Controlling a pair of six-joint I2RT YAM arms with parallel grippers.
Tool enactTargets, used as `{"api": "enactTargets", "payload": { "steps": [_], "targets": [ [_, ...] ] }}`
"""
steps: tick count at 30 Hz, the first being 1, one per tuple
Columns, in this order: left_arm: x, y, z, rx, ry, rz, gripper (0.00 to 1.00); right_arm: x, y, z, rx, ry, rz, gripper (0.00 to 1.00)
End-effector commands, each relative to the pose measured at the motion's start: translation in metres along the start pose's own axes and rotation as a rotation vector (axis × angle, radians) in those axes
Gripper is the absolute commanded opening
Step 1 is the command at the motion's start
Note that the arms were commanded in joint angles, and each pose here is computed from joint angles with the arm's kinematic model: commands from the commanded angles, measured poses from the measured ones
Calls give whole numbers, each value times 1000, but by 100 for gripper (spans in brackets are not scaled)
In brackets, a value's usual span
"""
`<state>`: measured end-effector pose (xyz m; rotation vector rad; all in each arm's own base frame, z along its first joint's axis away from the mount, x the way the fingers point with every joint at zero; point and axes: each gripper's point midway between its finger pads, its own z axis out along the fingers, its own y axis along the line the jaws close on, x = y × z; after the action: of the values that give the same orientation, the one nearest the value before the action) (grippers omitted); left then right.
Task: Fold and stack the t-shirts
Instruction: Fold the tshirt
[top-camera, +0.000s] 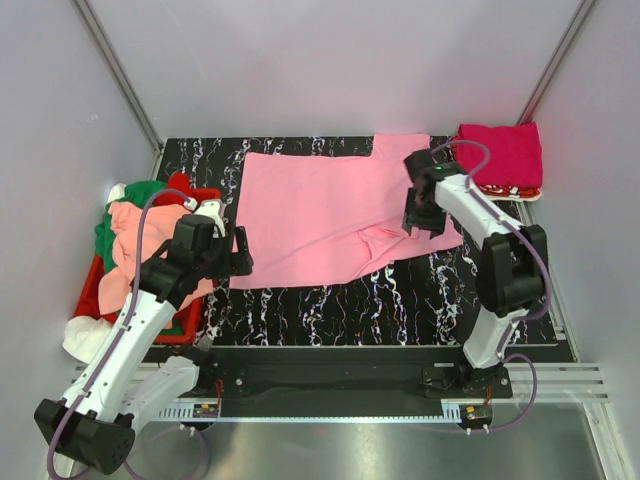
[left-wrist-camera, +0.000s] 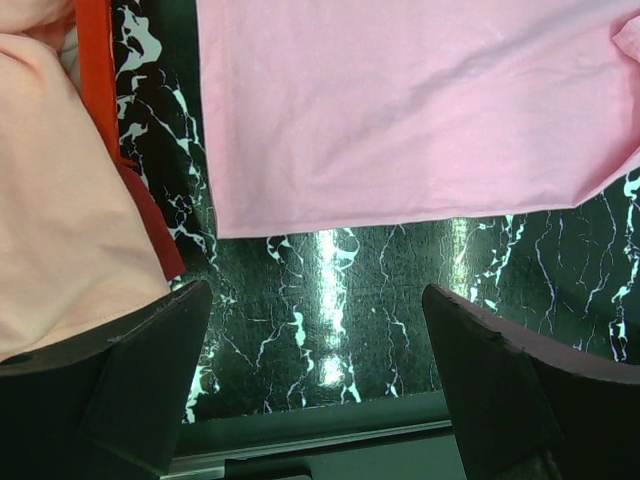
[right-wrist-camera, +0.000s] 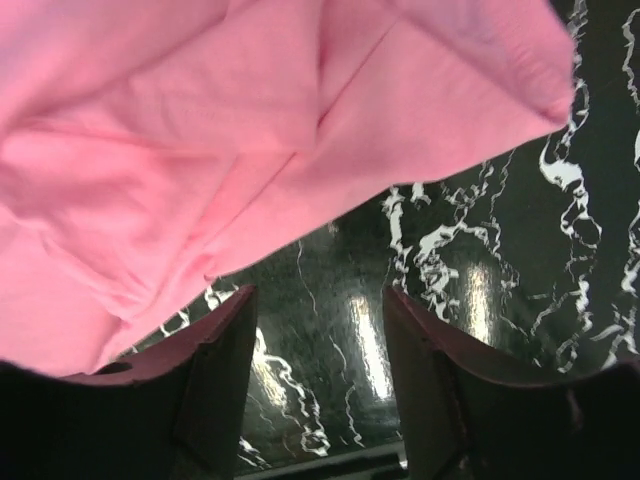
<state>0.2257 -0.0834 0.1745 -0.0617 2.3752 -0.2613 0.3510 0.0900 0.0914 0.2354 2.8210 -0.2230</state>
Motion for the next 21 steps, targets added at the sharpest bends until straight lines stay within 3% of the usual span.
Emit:
{"api": "enactTargets", "payload": {
  "steps": [1,12,21],
  "targets": [
    [-10,1,2,-8,-45,1,94,-34,7,3,-186,-93,175,58],
    [-9,1,5,-15,-31,0,94,-58,18,46,-294,-39,235,51],
    [-7,1,7,-17,-22,1,94,-47,14,71,-248,-8,270,49]
  ]
}}
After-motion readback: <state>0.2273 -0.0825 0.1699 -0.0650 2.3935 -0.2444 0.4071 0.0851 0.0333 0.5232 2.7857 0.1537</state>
